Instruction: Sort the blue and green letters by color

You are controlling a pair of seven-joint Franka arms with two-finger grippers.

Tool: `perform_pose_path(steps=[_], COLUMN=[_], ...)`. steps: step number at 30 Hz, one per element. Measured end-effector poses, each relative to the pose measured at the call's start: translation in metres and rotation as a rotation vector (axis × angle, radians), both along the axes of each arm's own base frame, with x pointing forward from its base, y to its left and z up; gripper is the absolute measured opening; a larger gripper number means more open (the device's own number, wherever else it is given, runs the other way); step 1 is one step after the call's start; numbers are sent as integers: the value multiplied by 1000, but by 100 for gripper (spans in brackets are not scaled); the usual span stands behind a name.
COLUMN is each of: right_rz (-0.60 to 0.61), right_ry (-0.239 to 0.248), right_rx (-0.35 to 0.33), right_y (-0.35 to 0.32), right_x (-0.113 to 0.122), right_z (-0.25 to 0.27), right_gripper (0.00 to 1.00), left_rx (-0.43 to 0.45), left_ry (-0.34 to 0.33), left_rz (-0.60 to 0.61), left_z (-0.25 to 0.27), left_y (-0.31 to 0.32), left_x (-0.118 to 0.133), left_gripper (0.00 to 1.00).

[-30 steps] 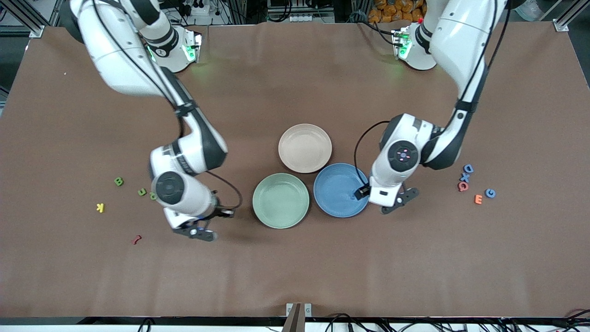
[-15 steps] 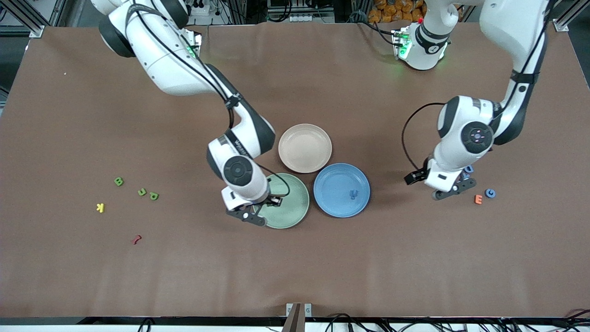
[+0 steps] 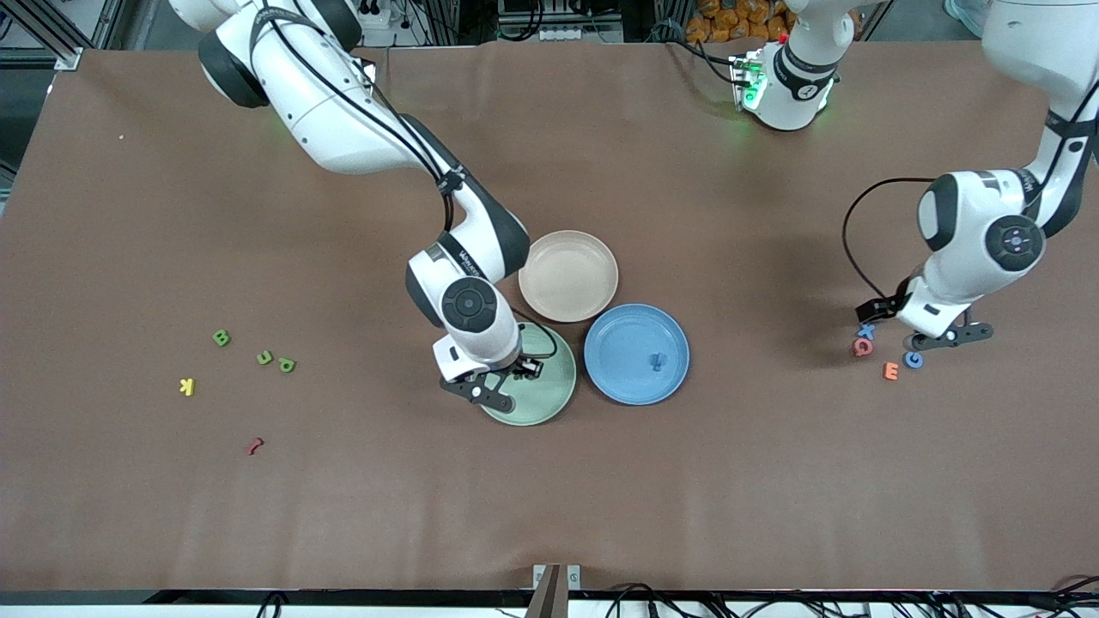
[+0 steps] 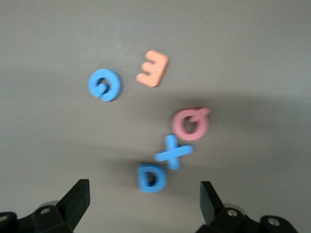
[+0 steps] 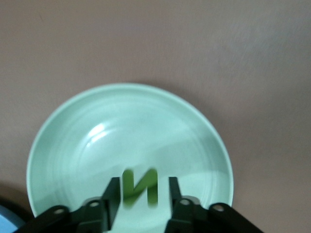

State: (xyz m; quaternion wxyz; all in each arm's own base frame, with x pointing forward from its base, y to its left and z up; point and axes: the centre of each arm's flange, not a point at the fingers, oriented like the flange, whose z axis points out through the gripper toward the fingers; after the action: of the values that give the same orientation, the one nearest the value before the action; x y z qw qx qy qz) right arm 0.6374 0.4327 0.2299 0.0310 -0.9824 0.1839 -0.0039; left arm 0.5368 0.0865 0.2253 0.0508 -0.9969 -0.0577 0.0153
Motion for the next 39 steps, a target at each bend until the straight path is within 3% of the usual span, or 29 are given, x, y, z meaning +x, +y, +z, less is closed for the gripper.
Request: perform_pose_path(steps=[5, 11, 15, 24, 29, 39], right_rz=[3, 20, 33, 126, 176, 281], right_ry=[-26, -42, -58, -13, 30, 137], right_rx=[20, 21, -14, -98, -120, -99], right_y=[-2, 6, 0, -92, -177, -314], right_x=[8, 5, 8, 31, 40, 27], right_z=[20, 31, 36, 63, 75, 55], right_gripper=[69, 100, 100, 100, 100, 100], left_rx=[-9, -22, -22, 28, 51, 53], left_ry=[2, -23, -55, -62, -53, -49], left_rz=[-37, -53, -66, -239, -316, -352], left_z=[-10, -24, -33, -51, -57, -56], left_y=[6, -2, -1, -17, -19, -13], left_x=[-10, -16, -16, -7, -4, -3], left_gripper=[100, 100, 100, 100, 100, 100])
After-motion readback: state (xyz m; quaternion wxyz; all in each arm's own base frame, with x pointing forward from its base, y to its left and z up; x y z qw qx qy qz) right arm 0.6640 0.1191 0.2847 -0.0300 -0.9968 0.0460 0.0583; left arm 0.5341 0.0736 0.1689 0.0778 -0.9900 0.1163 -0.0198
